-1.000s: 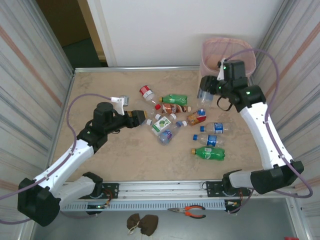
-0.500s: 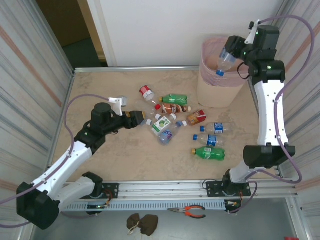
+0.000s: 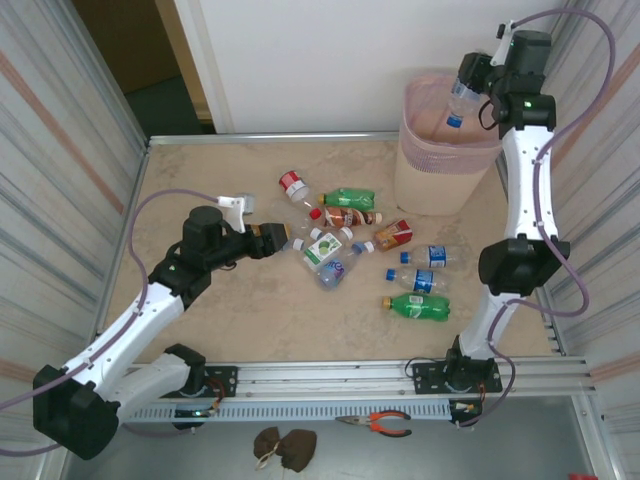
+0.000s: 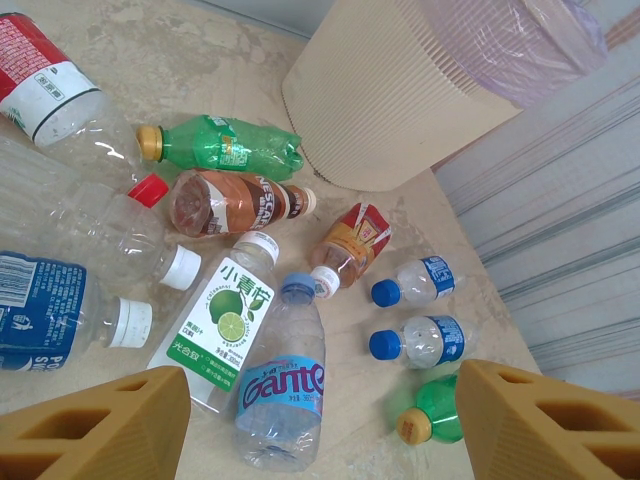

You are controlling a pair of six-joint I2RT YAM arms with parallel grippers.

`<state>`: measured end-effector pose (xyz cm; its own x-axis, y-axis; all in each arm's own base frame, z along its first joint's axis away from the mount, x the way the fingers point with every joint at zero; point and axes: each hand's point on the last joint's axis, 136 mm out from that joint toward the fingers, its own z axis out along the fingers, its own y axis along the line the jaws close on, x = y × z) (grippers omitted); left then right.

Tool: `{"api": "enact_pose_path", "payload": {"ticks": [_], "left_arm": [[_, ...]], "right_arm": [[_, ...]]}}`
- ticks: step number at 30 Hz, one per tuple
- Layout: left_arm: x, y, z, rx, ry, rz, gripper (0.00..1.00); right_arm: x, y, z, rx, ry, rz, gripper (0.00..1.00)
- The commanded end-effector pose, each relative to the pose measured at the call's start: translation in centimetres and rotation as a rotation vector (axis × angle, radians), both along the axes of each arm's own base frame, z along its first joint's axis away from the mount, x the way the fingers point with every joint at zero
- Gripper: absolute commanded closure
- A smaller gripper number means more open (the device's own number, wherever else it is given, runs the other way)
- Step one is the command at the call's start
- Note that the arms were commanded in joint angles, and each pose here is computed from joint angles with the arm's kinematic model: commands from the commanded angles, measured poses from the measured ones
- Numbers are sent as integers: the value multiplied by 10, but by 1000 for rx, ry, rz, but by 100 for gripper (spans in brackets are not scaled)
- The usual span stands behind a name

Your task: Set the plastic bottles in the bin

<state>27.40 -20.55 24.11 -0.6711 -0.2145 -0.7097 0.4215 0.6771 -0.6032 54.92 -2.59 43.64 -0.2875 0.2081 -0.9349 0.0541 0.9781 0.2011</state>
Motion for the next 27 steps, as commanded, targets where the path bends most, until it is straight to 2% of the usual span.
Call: {"api": "enact_pose_path", "payload": {"ticks": [1,12,27], "left_arm": [[3,2,13,-12,-25,7,29],[6,-2,-8,-7,30,-11,29],[3,11,-16,-13,51,21,29]], "right_arm": [[3,-2,-22,-67,79,4,55],[12,2,-133,-70,397,52,54],[13,22,-245,-62,685,115,52]]}}
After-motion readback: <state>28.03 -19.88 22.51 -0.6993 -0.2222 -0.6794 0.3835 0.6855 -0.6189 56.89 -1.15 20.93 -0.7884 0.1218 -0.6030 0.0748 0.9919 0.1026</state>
